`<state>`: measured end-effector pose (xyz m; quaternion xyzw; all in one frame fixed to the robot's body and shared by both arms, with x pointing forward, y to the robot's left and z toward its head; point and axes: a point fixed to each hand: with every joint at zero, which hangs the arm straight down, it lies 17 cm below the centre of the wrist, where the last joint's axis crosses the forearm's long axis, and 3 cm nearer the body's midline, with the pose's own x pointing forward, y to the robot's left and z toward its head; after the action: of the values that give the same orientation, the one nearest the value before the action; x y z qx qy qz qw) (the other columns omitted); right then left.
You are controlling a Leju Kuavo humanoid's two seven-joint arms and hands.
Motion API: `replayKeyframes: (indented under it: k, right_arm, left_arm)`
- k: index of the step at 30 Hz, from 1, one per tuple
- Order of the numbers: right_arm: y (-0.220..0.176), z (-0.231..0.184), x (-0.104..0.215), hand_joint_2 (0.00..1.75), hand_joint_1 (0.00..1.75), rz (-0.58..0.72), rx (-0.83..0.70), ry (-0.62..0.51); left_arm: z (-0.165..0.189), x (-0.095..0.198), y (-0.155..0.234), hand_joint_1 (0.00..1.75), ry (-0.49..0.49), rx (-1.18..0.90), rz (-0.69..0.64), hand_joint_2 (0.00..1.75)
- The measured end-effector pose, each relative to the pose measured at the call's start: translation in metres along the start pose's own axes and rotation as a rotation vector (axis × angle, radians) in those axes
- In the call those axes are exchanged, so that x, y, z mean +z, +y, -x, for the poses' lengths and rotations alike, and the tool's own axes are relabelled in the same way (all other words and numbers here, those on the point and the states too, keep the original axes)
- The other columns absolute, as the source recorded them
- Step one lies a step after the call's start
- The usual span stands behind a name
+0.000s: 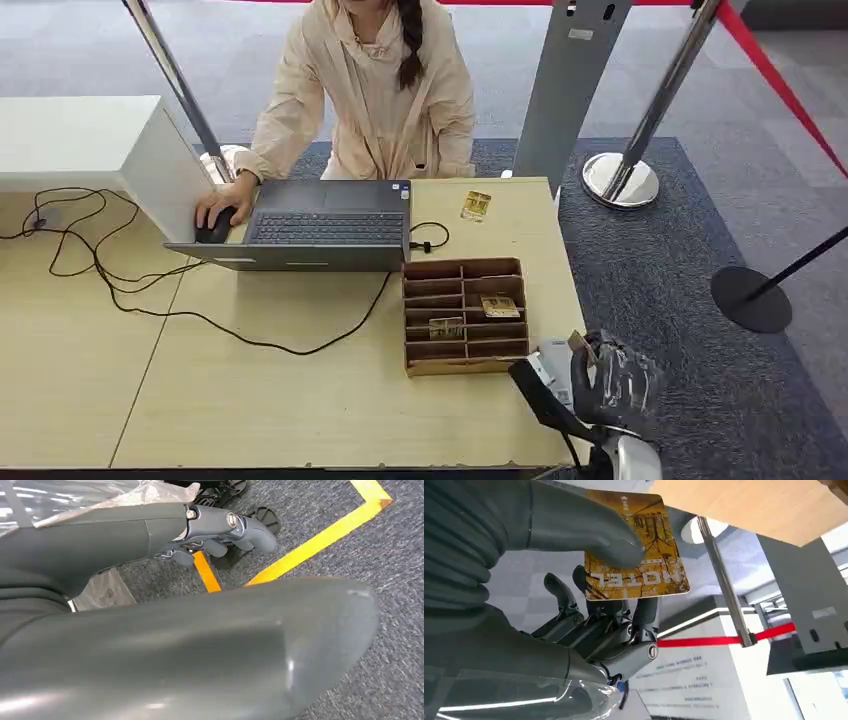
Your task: Pass the card to the sensor for recognition and then transmit it.
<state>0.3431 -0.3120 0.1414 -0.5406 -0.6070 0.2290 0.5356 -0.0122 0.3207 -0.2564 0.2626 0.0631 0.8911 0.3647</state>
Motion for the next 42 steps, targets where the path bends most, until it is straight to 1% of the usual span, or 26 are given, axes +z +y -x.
replayKeyframes:
  k: [1,2,5,12,21,23,33,34,37,39,42]
  right_arm:
    - [-0.012,-0.008,-0.005,1.75,1.4,0.022,0.028,-0.037]
    - [-0.023,-0.012,-0.011,1.75,1.41,0.045,0.042,-0.057]
    - [-0.043,-0.02,-0.021,1.75,1.4,0.064,0.078,-0.088]
    - [-0.094,-0.041,-0.036,1.75,1.4,0.163,0.085,-0.15]
    - [-0.143,-0.072,-0.053,1.75,1.45,0.268,0.077,-0.216]
    - [-0.151,-0.079,-0.057,1.75,1.48,0.287,0.073,-0.227]
    - [-0.184,-0.111,-0.082,1.75,1.45,0.358,0.042,-0.276]
    - [-0.186,-0.114,-0.084,1.75,1.47,0.361,0.035,-0.279]
    - [-0.191,-0.123,-0.091,1.75,1.45,0.369,0.011,-0.29]
    - [-0.191,-0.127,-0.095,1.75,1.47,0.367,-0.004,-0.293]
    - [-0.19,-0.133,-0.099,1.75,1.45,0.367,-0.019,-0.3]
  left_arm:
    - [0.0,0.0,0.0,0.0,-0.001,-0.001,0.0,0.0]
    - [0.0,0.0,0.0,0.0,-0.002,-0.001,0.001,0.0]
    - [-0.001,0.0,-0.001,0.0,-0.003,-0.001,0.002,0.0]
    - [-0.002,0.0,-0.002,0.0,-0.006,-0.004,0.005,0.0]
    - [-0.002,0.001,-0.004,0.0,-0.013,-0.014,0.012,0.0]
    - [-0.002,0.001,-0.004,0.0,-0.018,-0.017,0.012,0.0]
    - [0.0,0.003,-0.005,0.0,-0.032,-0.047,0.021,0.0]
    - [0.001,0.003,-0.004,0.0,-0.034,-0.052,0.02,0.0]
    - [0.001,0.003,-0.004,0.0,-0.043,-0.066,0.023,0.0]
    - [0.001,0.004,-0.005,0.0,-0.048,-0.074,0.026,0.0]
    - [0.001,0.004,-0.006,0.0,-0.051,-0.082,0.028,0.0]
